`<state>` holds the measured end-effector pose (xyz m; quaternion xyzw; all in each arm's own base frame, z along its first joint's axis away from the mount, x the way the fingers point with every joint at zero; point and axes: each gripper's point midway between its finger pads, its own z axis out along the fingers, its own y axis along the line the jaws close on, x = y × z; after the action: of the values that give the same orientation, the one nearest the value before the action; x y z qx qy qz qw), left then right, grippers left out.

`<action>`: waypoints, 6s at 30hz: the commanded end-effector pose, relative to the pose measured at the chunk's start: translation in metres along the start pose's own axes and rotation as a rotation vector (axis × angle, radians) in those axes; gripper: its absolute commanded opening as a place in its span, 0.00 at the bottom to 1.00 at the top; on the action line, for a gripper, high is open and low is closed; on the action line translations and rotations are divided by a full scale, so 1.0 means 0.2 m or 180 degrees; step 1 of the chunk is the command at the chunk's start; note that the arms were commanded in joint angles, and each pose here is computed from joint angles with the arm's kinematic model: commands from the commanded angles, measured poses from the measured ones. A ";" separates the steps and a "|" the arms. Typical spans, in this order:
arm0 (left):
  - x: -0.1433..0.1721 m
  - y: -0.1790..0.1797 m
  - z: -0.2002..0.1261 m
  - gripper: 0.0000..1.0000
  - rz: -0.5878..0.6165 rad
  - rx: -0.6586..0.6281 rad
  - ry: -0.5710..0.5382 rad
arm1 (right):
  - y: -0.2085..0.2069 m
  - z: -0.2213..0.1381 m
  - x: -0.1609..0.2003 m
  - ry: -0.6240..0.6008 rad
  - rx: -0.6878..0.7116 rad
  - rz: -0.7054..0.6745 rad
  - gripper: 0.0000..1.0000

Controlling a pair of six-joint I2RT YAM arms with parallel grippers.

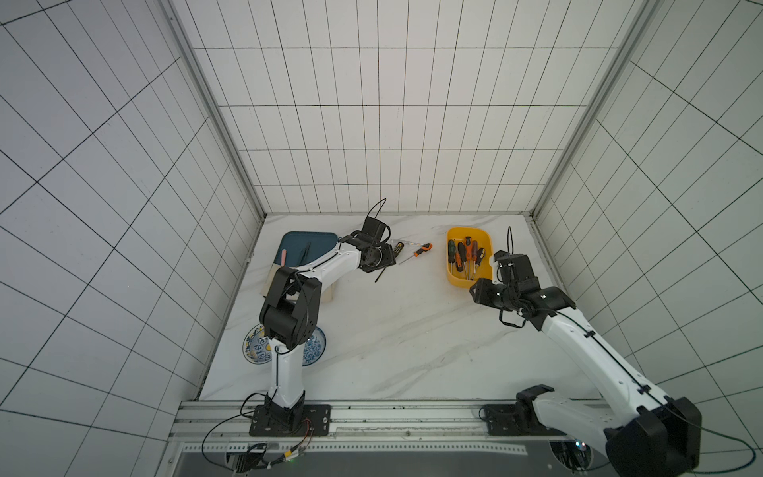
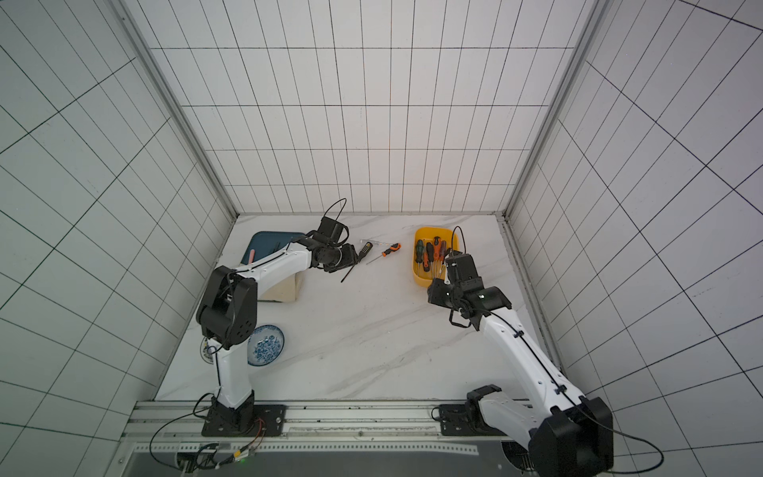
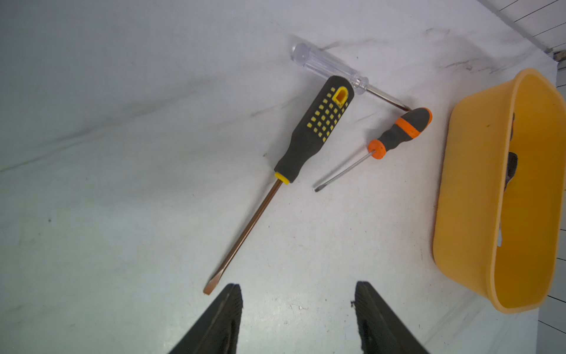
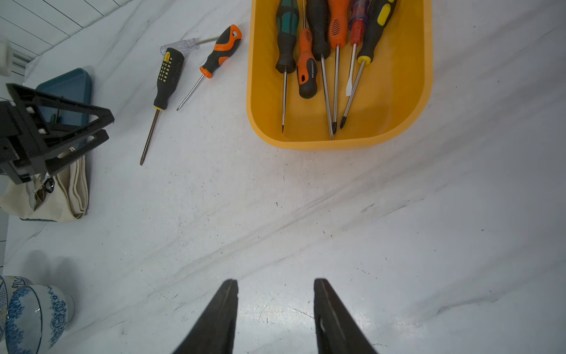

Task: Put the screwdriver on the desktop into the storage box
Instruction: Pick up the screwdriver from the center of the board, then place the screwdriver in the storage box.

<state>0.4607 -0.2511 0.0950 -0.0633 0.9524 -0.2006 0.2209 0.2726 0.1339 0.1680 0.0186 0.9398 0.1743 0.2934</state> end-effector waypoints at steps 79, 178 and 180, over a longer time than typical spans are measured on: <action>0.19 -0.35 -0.40 0.00 0.0492 0.0747 -0.0107 | 0.36 0.06 -0.10 0.0042 -0.1084 0.0118 0.53; 0.73 0.05 -0.92 0.60 -0.0144 0.0928 -0.0306 | -0.26 0.70 -0.99 0.0208 0.0780 0.0094 0.17; 0.73 0.05 -0.92 0.60 -0.0150 0.0935 -0.0301 | -0.27 0.74 -0.99 0.0250 0.0787 0.0072 0.17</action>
<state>0.2508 -0.2092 0.1876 -0.0601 0.8985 -0.3385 0.2729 0.5168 0.1105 0.1369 0.0659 0.9636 0.0814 0.2459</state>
